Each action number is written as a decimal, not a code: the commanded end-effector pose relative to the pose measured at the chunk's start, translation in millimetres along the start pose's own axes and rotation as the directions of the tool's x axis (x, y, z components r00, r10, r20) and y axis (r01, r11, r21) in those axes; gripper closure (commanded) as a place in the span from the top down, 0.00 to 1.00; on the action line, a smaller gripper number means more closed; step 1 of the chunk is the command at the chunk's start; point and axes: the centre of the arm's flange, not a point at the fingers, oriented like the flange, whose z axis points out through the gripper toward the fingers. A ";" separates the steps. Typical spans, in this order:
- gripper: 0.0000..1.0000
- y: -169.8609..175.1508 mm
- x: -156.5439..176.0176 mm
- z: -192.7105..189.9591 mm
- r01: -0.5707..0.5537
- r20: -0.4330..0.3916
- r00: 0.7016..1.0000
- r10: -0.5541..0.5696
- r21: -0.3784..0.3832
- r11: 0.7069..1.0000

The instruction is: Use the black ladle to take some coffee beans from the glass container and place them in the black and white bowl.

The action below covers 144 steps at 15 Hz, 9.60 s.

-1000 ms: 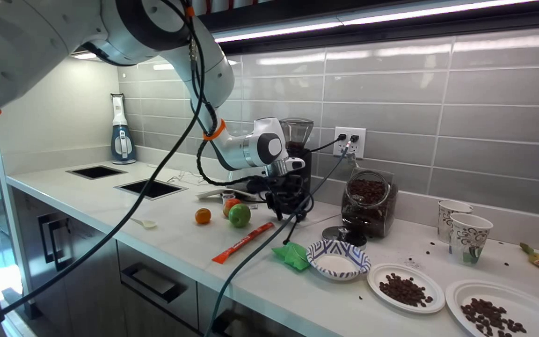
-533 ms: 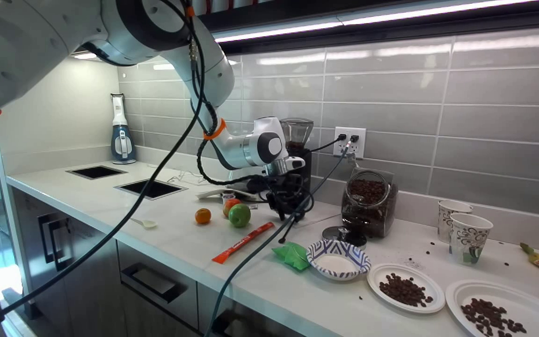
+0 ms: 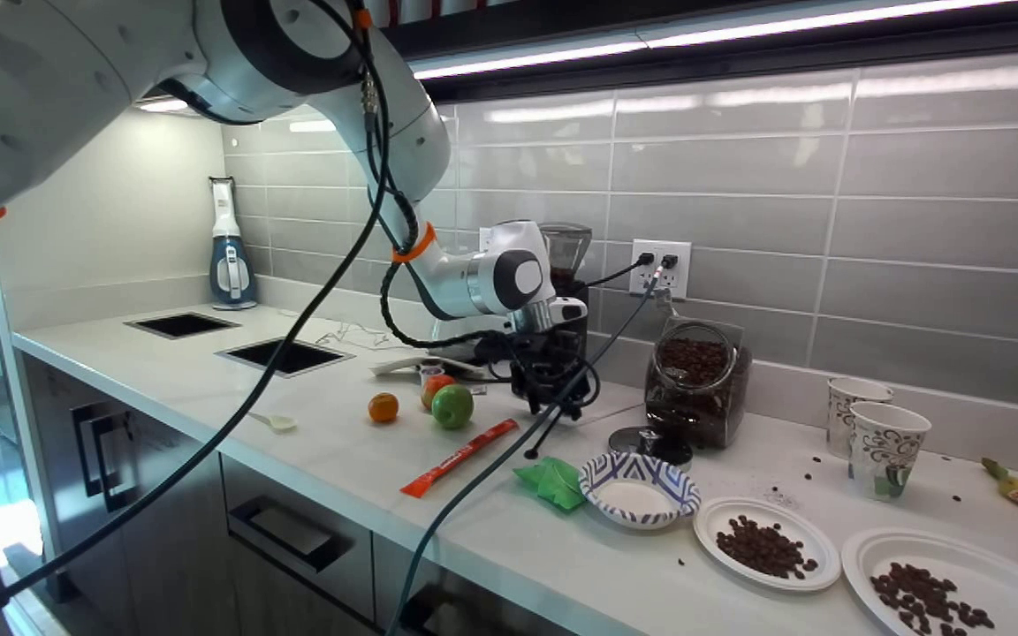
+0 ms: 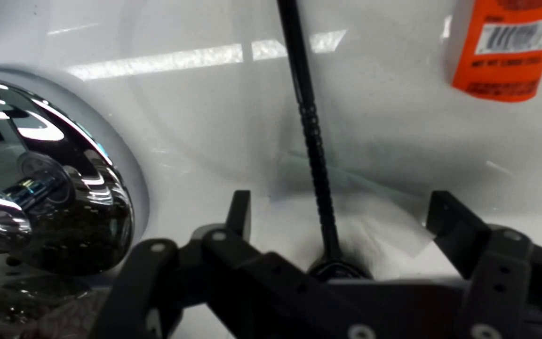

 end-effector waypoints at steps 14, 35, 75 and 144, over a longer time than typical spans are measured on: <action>0.57 16.0 -15.0 -3.8 0.008 0.124 0.992 -0.025 0.130 0.991; 0.02 1.4 -35.2 -64.1 0.059 0.212 0.971 -0.107 0.223 0.973; 0.02 178.0 -110.6 -249.3 -0.232 0.334 0.921 0.203 0.048 0.972; 0.02 158.2 109.3 -33.8 0.654 0.629 0.702 -0.333 -0.386 0.650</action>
